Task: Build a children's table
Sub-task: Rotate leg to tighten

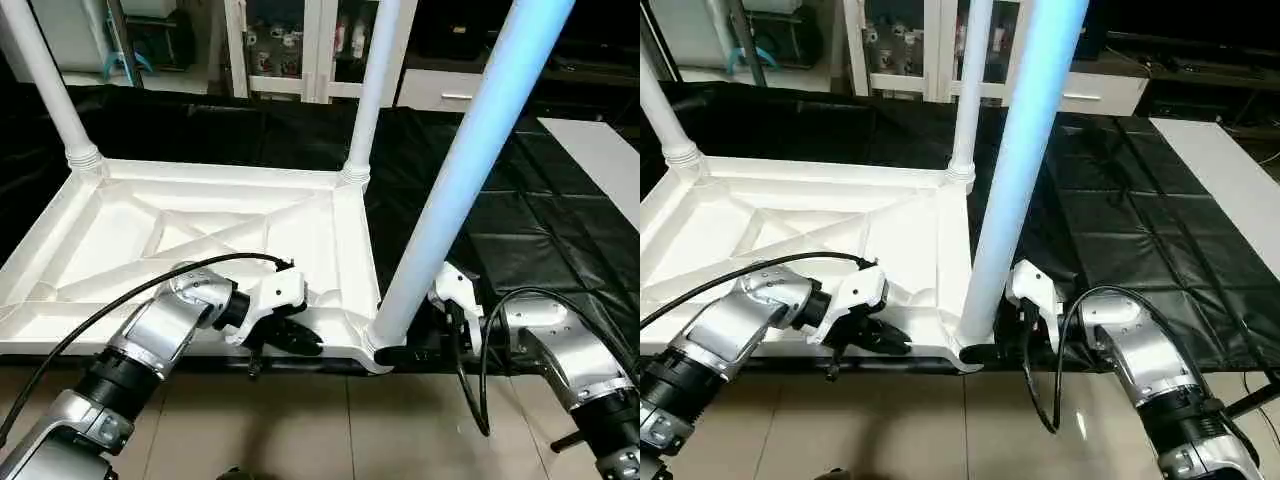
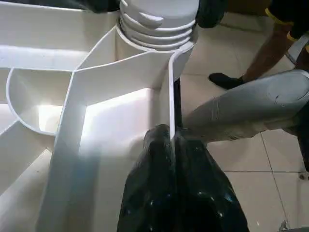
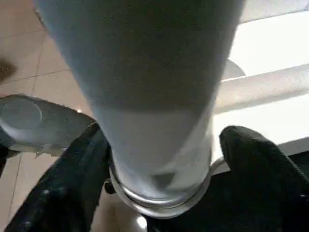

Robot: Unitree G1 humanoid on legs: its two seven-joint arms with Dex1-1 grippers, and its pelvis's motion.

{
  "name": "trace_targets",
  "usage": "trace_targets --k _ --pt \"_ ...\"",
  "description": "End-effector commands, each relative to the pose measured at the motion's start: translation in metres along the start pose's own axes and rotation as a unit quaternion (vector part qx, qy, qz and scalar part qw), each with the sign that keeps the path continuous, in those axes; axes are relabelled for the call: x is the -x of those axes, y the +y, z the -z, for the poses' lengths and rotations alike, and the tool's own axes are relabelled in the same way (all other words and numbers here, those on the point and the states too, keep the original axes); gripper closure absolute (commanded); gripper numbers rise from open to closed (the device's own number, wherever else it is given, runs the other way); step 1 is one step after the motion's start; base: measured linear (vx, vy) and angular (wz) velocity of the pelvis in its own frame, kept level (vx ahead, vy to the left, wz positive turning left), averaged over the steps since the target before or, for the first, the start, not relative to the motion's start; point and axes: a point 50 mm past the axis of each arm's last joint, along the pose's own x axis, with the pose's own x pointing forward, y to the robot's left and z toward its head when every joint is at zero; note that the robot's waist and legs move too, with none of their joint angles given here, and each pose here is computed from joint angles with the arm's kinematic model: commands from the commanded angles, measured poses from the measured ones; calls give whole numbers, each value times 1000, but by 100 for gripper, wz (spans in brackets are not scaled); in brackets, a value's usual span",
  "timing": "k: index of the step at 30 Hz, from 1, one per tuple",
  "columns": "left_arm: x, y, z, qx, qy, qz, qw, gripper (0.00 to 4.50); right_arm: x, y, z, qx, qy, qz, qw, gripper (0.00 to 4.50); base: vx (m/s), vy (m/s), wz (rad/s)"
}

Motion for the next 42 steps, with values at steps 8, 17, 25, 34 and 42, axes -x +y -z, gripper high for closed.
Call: trace_targets --k 8,17,25,34,42 --pt "-13 -8 6 4 26 35 999 450 3 -4 0 2 17 0 1000 161 0 0 0" --pt "-13 -9 6 3 25 36 999 450 2 -4 4 -4 23 -6 1000 186 0 0 0" --pt "-21 18 -8 5 -29 -89 996 450 -17 -28 10 -85 -11 161 983 186 0 0 0" --pt "-22 64 -31 -13 -37 -322 946 450 -39 -61 19 -213 -49 488 845 187 0 0 0" --pt "-34 75 -44 -19 -50 -381 923 450 -63 -67 7 -266 -112 565 773 188 0 0 0"
